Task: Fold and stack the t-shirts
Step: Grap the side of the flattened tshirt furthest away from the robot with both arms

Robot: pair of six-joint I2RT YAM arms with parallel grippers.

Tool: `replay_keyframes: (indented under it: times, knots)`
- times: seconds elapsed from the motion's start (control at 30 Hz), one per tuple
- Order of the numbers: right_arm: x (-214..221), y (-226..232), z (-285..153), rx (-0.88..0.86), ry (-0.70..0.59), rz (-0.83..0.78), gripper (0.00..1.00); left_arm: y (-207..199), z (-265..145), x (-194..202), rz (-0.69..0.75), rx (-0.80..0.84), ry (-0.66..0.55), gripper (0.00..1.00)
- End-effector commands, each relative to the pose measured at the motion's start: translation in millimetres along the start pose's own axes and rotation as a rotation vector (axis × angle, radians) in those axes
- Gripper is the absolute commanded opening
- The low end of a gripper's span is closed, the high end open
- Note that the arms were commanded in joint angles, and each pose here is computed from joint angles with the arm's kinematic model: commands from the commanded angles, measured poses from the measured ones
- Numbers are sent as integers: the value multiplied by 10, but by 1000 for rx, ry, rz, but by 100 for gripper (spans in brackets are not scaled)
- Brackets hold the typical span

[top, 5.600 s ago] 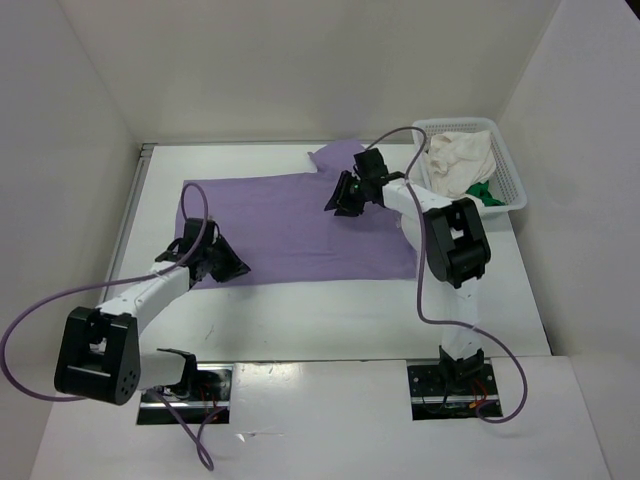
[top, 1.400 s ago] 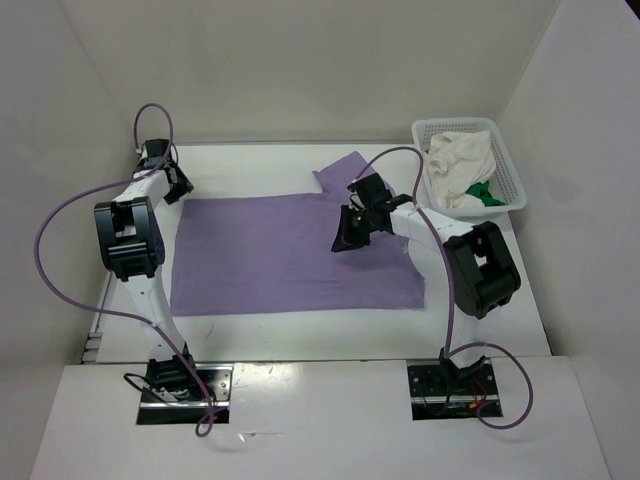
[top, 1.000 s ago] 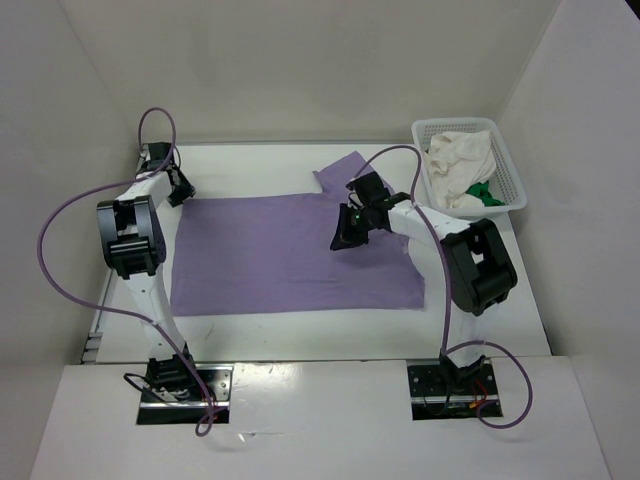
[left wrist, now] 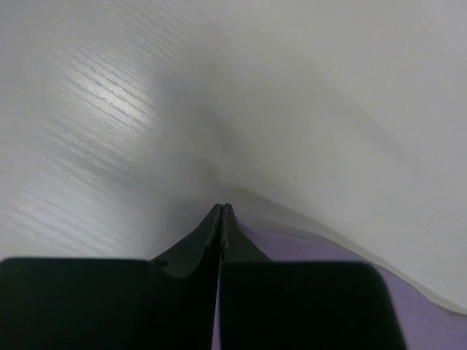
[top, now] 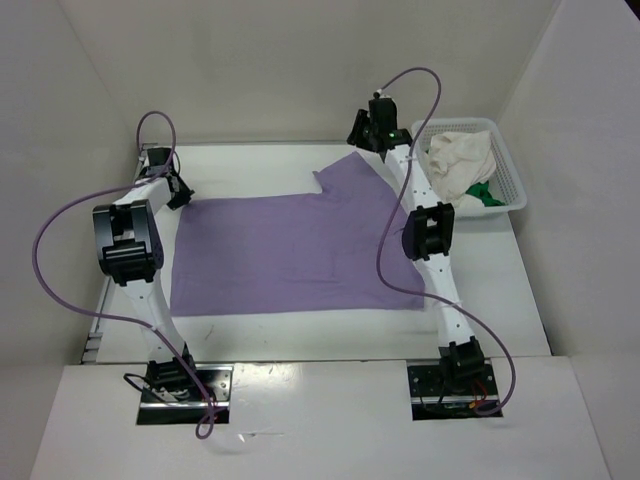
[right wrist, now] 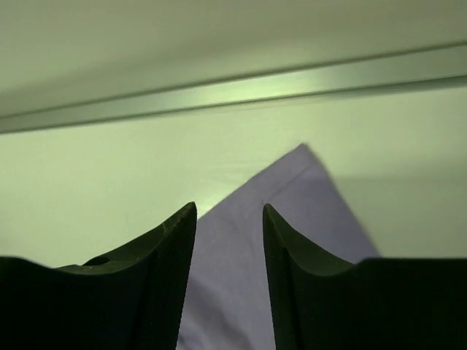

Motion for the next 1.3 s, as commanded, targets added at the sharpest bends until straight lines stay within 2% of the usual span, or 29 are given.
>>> replay_keyframes:
  times: [0.0,0.2,0.57,0.67,0.73,0.83,0.97,1.07,1.13,1.27]
  knots:
    - [38,-365,207,117,-37,-24,50,-71,-184,-189,-18,38,-73,0]
    - [28,-487,384,142,-109,-59,60,-97,-156,-157,-35,56,-59,0]
    - [-56,-594,513,118,-167,-28,66,-129,-138,-134,-33,81,-41,0]
    - [-41,-571,514,101,-155,-16,66,-131,-129,-89,-32,88,-28,0]
    - [-29,-608,524,87,-134,-2,57,-150,-130,-104,-43,100,-33,0]
    - [54,-584,533,58,-87,25,50,-150,-163,-106,-52,101,-36,0]
    - [135,-603,536,58,-47,45,50,-150,-224,-131,-53,104,-46,0]
    - [267,-673,554,77,9,60,58,-171,-291,-148,-53,126,-51,0]
    - [284,-680,550,84,17,73,59,-171,-305,-96,-61,133,-37,0]
    - [272,-832,554,115,34,175,60,-165,-396,-97,-71,136,-45,0]
Point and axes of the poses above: each gripper's point midway between its finger pads, its own z axis out along the fingers, its own y axis along the line the jaws close on, x = y × z, the point moved 6 cm from there along -z, back along the fingers, and after that the axes turned 13 degrees about z, right-handed, at the moved point
